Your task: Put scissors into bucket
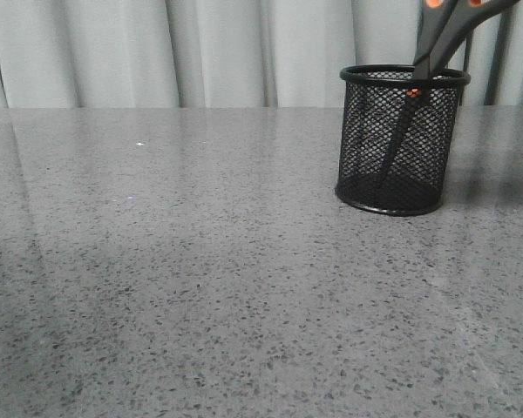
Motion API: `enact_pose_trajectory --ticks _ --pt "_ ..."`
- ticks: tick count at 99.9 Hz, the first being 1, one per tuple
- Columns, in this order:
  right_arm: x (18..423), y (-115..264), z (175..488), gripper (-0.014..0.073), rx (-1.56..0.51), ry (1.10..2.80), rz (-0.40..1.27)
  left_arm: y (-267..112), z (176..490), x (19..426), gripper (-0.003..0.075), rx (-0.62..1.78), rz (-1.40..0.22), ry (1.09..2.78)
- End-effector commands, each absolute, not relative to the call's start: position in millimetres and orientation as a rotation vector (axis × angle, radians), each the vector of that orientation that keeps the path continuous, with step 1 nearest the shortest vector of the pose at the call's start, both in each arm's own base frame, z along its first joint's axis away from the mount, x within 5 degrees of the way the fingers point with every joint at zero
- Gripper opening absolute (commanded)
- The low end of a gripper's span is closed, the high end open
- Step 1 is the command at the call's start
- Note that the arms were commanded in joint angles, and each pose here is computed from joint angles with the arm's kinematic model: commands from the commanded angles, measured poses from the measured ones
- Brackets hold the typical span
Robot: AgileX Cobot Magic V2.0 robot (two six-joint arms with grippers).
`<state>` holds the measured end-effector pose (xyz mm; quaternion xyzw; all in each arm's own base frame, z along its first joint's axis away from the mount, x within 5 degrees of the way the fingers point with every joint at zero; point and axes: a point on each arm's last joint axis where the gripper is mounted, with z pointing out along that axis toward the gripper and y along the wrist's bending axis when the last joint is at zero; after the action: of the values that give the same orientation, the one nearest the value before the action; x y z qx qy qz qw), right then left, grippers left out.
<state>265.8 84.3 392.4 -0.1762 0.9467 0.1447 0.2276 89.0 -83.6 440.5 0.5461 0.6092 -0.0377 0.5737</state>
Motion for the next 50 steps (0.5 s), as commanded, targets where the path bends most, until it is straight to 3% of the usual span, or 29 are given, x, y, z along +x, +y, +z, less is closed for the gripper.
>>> enact_pose_trajectory --ticks 1,13,35,50 --pt "259.4 83.0 407.6 -0.0061 -0.480 2.544 0.403 -82.7 455.2 87.4 -0.0021 1.192 -0.111 1.366" --pt "260.0 83.0 408.0 -0.0005 -0.477 2.536 0.403 -82.7 455.2 87.4 -0.0021 1.192 -0.111 1.366" --pt "263.4 83.5 420.1 0.0363 -0.459 2.457 0.400 -83.6 455.8 86.7 -0.0021 1.136 -0.183 1.406" --pt "263.5 83.3 441.4 0.0467 -0.450 2.366 0.395 -83.5 456.4 87.1 -0.0021 1.092 -0.219 1.434"
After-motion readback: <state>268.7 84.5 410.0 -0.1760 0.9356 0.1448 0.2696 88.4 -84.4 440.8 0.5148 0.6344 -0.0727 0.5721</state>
